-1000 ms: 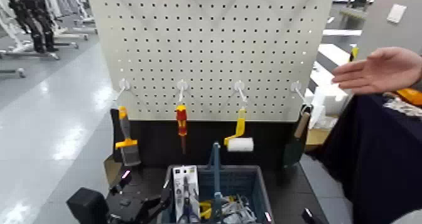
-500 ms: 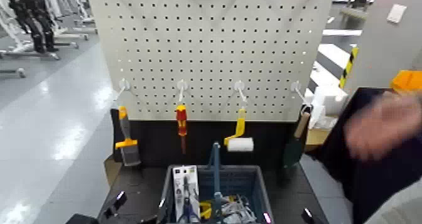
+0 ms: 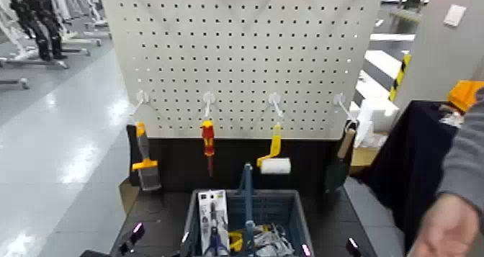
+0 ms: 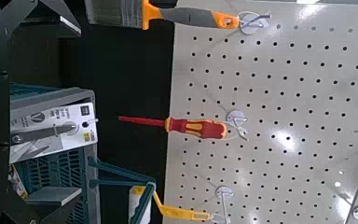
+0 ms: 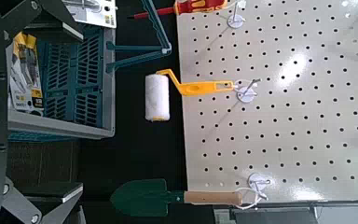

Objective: Put the blue scissors into the crate.

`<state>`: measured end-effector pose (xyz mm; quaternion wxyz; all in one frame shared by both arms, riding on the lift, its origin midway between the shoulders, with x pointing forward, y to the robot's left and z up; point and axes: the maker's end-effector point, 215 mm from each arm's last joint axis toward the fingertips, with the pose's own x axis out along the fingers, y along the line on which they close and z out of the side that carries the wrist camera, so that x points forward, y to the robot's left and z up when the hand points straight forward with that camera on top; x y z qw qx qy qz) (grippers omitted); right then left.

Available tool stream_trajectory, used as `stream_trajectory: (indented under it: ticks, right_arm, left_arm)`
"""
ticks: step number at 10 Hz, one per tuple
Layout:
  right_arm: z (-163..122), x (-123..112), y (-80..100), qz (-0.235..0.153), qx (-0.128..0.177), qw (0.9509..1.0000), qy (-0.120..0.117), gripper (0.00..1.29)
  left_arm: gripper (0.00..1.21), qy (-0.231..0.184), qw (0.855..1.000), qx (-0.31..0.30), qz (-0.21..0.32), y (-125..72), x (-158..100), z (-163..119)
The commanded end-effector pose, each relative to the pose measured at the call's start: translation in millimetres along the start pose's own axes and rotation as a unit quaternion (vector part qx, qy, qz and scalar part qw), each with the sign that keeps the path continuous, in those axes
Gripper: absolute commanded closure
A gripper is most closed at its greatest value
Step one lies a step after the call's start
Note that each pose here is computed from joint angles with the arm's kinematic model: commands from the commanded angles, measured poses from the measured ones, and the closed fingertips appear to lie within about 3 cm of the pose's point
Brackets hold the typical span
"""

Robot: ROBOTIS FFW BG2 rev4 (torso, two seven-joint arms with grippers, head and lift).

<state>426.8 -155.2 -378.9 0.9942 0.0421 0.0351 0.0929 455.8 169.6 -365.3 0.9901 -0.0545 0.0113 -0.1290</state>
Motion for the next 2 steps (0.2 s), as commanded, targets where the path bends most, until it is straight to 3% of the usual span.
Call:
stream_trajectory:
  ticks: [1, 2]
  right_arm:
    - [-0.1, 0.8, 0.5, -0.002, -0.014, 0.9998, 0.010, 0.17]
    - [-0.8, -1.7, -2.7, -0.008, -0.019, 0.9997, 0.013, 0.17]
  left_arm:
    - [0.11, 0.001, 1.000, 0.005, -0.001, -0.4, -0.9, -0.7]
    - [0.11, 0.000, 1.000, 0.005, -0.002, -1.4, -1.3, -0.6]
